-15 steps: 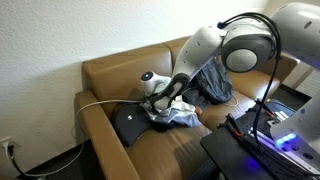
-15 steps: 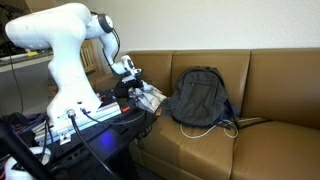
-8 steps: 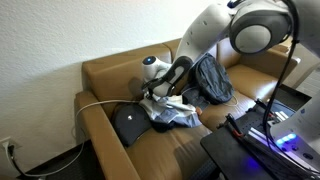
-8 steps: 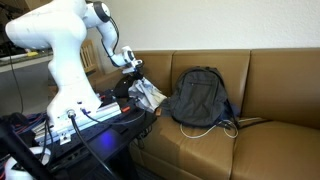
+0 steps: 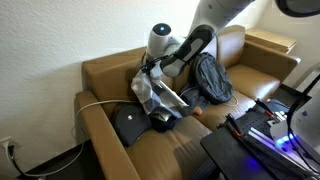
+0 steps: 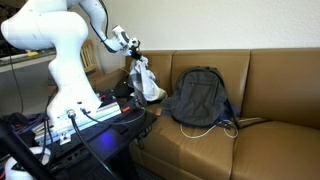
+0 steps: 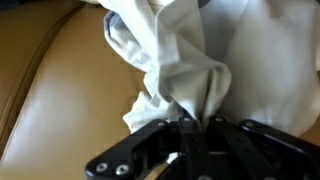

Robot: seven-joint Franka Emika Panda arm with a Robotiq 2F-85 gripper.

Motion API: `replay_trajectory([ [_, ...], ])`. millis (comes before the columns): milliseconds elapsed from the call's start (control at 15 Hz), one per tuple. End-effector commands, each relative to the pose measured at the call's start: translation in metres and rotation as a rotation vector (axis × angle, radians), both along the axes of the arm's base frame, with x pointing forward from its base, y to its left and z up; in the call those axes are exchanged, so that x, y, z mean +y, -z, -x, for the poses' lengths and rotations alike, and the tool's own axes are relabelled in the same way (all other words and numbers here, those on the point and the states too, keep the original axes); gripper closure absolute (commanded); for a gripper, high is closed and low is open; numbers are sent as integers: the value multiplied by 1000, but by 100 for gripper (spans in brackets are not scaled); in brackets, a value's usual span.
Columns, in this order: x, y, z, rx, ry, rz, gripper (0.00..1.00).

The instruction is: Move a cloth to the right

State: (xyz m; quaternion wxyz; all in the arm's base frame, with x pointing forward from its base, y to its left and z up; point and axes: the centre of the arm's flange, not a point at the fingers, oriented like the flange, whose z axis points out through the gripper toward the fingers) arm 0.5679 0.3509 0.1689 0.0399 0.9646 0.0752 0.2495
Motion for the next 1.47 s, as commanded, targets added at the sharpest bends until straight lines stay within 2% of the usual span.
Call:
replay_trajectory([
  [0,0,-13,1,-13,5,-7,90],
  [133,1,-12,3,-5,4,-5,90],
  [200,1,-5,3,0,5,1,97],
  [267,5,-4,0,-6,13,12,97],
  [400,12,-27,-16,-48,53,-95,97],
  [667,7,-127,-42,-126,165,-289,97],
  [933,-29,-231,-64,-235,308,-446,97],
  [1000,-33,-244,-70,-273,347,-480,97],
  [1067,-23,-216,-66,-243,284,-428,97],
  [1133,-30,-232,-68,-260,296,-443,90],
  [1200,-32,-234,-69,-260,297,-444,90],
  [1267,-30,-229,-68,-255,294,-440,97],
  [1400,-23,-208,-79,-228,311,-428,97],
])
